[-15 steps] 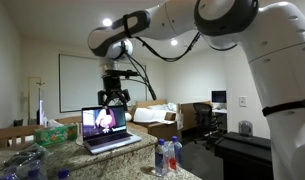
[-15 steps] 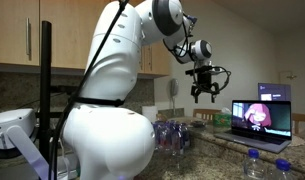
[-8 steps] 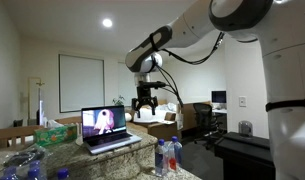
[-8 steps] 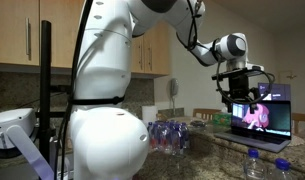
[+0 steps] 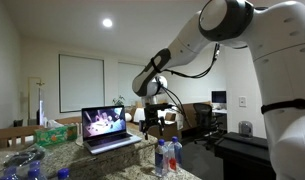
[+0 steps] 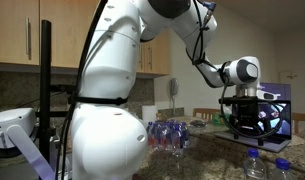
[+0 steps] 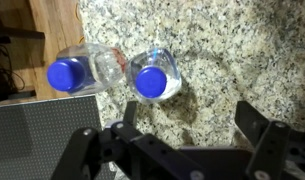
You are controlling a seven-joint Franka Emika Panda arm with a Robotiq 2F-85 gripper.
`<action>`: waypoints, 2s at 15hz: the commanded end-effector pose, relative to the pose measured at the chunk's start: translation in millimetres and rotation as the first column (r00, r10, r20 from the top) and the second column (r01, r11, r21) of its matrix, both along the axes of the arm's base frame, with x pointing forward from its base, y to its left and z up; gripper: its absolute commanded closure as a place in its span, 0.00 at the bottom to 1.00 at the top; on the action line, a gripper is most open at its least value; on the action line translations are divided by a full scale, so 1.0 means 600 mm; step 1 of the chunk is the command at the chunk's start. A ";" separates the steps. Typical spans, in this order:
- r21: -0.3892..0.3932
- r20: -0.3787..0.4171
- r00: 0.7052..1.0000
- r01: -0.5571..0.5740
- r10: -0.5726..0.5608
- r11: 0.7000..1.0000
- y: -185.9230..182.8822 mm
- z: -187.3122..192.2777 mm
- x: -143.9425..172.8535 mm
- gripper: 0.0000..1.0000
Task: Move the three bottles to the left, one at a time
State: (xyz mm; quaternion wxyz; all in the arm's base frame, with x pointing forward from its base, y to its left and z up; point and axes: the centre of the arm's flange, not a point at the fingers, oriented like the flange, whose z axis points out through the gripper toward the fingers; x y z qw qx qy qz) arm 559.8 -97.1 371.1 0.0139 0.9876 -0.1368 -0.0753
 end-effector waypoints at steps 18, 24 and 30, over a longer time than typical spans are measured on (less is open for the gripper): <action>0.022 -0.083 0.983 0.169 -0.166 0.985 -0.032 -0.072 -0.045 0.53; -0.005 -0.086 0.984 0.158 -0.158 0.987 -0.010 -0.046 -0.048 0.83; -0.048 0.000 0.998 0.060 -0.060 0.997 0.127 0.071 -0.056 0.84</action>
